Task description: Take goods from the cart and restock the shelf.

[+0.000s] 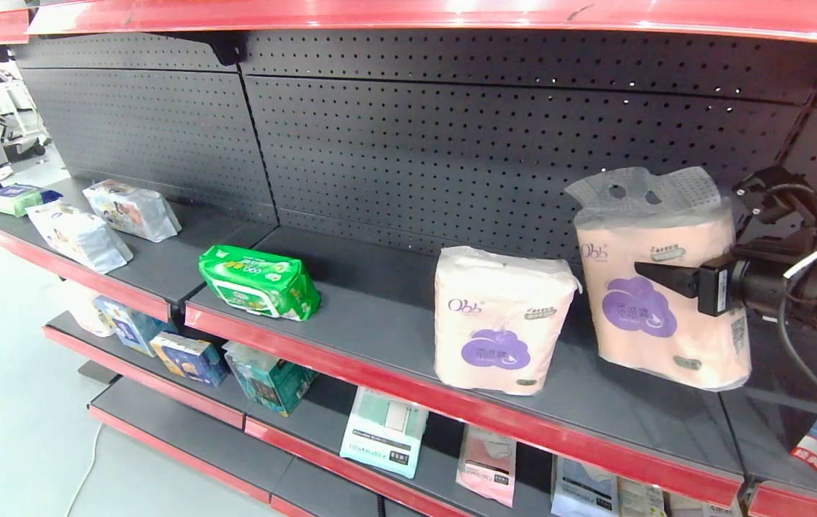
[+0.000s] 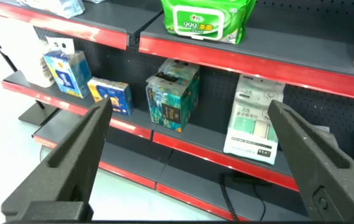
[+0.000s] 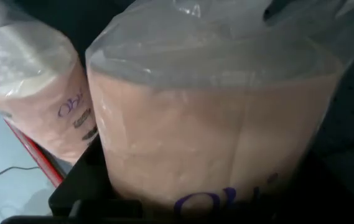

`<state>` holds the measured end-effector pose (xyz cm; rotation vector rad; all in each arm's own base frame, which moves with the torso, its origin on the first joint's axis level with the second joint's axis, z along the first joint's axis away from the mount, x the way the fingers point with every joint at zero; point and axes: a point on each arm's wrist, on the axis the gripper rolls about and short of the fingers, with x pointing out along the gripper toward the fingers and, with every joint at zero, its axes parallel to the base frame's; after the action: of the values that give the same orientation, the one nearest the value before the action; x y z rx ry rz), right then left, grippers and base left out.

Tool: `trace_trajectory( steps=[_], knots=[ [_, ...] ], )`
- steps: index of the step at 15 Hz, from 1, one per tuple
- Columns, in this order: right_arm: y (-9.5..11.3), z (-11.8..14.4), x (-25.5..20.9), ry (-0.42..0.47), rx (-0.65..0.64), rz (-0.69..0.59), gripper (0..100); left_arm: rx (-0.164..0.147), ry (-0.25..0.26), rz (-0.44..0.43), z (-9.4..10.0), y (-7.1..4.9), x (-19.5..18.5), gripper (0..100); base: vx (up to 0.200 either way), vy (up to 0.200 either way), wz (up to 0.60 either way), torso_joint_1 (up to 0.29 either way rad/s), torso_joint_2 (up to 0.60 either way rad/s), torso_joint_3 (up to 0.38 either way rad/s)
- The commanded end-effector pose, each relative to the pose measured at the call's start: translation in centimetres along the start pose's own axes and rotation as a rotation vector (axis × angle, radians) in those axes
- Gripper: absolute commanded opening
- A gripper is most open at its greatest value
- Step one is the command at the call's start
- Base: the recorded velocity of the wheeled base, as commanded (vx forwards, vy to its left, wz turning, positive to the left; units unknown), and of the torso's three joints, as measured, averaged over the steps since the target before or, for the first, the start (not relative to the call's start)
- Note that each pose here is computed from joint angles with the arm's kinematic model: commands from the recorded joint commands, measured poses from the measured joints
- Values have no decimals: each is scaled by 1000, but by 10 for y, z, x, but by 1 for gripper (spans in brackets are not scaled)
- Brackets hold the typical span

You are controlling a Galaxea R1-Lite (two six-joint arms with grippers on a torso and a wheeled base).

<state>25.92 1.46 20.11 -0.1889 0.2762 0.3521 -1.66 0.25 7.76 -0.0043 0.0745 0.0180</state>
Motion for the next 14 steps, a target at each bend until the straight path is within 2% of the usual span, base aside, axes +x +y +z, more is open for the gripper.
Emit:
trace_trajectory(
  steps=[1,5,11,14],
  knots=[
    [-3,-5,19,26,8,38,0,0,2,1,0,0,0,100,0,0,0,0,0,0],
    [0,-8,45,29,-16,150,0,0,2,1,0,0,0,100,0,0,0,0,0,0],
    [-6,2,82,-39,-49,261,0,0,2,1,0,0,0,100,0,0,0,0,0,0],
    [-3,2,102,-72,-64,302,0,0,2,1,0,0,0,100,0,0,0,0,0,0]
  ],
)
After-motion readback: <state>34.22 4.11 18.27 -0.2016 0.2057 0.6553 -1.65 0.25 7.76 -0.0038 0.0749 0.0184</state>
